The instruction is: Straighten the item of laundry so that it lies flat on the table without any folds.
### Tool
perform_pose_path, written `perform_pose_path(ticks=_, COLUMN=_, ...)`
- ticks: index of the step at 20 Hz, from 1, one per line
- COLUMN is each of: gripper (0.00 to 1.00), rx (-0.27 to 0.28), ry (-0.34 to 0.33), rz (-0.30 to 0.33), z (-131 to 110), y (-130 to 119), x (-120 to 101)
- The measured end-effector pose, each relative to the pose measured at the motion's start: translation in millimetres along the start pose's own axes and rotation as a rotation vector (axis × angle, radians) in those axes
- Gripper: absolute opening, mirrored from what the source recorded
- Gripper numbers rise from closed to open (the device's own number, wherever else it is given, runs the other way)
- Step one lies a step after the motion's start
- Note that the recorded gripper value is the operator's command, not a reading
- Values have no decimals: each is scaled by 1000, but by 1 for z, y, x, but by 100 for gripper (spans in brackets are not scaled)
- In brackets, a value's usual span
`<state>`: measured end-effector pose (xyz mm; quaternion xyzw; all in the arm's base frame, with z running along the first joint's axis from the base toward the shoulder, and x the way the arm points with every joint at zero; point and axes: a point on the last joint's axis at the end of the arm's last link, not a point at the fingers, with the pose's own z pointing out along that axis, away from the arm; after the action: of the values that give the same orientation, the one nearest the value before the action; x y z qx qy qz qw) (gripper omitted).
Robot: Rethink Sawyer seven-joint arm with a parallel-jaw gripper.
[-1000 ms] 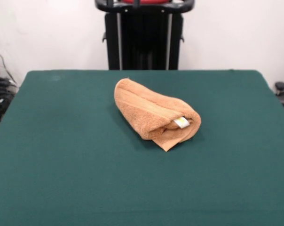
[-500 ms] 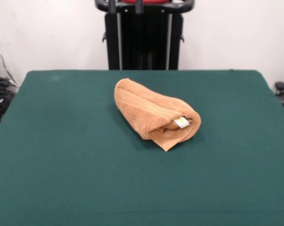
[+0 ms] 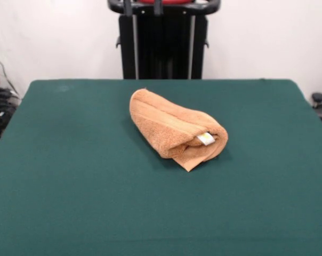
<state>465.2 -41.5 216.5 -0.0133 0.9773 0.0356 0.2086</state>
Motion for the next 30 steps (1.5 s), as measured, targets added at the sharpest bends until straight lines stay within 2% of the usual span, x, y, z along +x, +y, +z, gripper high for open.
perform_pose_path(ticks=8, gripper=100, rx=-34, ry=-2, rz=-53, z=0, y=16, x=8)
perform_pose_path(ticks=11, gripper=100, rx=-32, ry=-26, rz=-51, z=0, y=17, x=8)
perform_pose_path(ticks=16, gripper=100, rx=-44, ry=-105, rz=-32, z=3, y=19, x=8)
perform_pose_path(ticks=23, gripper=100, rx=-54, ry=-104, rz=-27, z=7, y=19, x=17)
perform_pose_path(ticks=27, gripper=100, rx=-63, ry=-90, rz=-61, z=9, y=24, x=29)
perform_pose_path(ticks=30, gripper=100, rx=-81, ry=-83, rz=-125, z=11, y=32, x=41)
